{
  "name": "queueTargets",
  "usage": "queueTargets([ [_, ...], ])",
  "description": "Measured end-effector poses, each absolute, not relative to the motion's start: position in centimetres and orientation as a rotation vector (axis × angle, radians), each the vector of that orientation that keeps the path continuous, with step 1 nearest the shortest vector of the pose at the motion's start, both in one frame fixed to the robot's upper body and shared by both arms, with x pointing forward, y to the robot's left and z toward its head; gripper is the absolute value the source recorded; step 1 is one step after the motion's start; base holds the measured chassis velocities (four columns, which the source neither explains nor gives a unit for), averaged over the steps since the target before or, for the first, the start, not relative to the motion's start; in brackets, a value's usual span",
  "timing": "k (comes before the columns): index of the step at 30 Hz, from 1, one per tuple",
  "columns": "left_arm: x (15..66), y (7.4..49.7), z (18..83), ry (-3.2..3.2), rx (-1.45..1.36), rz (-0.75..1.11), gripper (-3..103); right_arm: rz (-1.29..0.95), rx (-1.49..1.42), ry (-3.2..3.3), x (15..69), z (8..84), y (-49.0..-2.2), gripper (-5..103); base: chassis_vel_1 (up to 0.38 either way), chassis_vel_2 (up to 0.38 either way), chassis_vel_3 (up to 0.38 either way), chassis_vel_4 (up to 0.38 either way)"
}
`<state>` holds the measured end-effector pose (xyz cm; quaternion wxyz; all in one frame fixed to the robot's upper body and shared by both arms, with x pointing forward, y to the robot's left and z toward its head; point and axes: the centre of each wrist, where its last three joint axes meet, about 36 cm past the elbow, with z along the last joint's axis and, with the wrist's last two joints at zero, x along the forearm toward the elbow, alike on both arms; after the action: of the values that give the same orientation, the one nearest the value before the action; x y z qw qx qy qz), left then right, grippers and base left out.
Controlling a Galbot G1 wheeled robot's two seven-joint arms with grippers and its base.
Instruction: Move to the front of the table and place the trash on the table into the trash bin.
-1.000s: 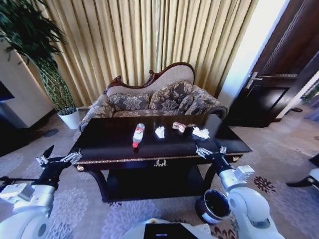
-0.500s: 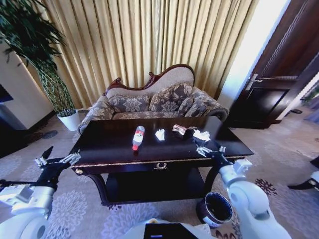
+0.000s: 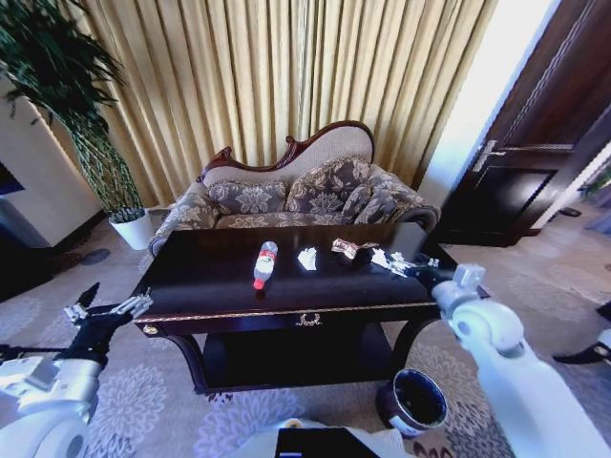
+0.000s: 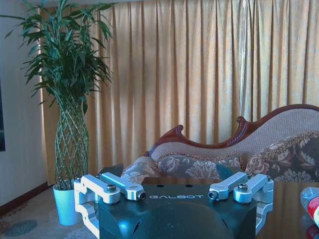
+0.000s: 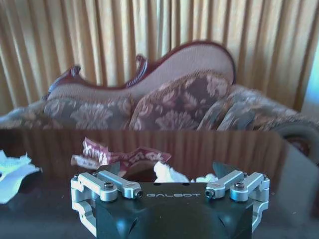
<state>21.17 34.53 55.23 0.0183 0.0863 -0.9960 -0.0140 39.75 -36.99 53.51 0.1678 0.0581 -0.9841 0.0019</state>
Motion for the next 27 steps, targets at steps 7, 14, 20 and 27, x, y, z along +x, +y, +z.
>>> queueTargets([
  [7,21.2,34.5,55.0,-3.087,0.273,-0.035,100,-0.043,0.22,-2.721,42.4,53.3,-37.4,100,0.0,0.0,0.0,0.0],
  [14,21.1,34.5,54.9,-3.082,0.278,-0.032,100,-0.058,0.237,-2.673,44.8,52.0,-36.6,100,0.0,0.0,0.0,0.0],
  [20,21.1,34.6,54.8,-3.079,0.284,-0.03,100,-0.055,0.224,-2.662,46.0,51.3,-36.2,100,0.0,0.0,0.0,0.0],
  [27,21.2,34.7,54.7,-3.075,0.288,-0.028,100,-0.011,0.176,-2.655,47.6,50.2,-36.5,100,0.0,0.0,0.0,0.0],
])
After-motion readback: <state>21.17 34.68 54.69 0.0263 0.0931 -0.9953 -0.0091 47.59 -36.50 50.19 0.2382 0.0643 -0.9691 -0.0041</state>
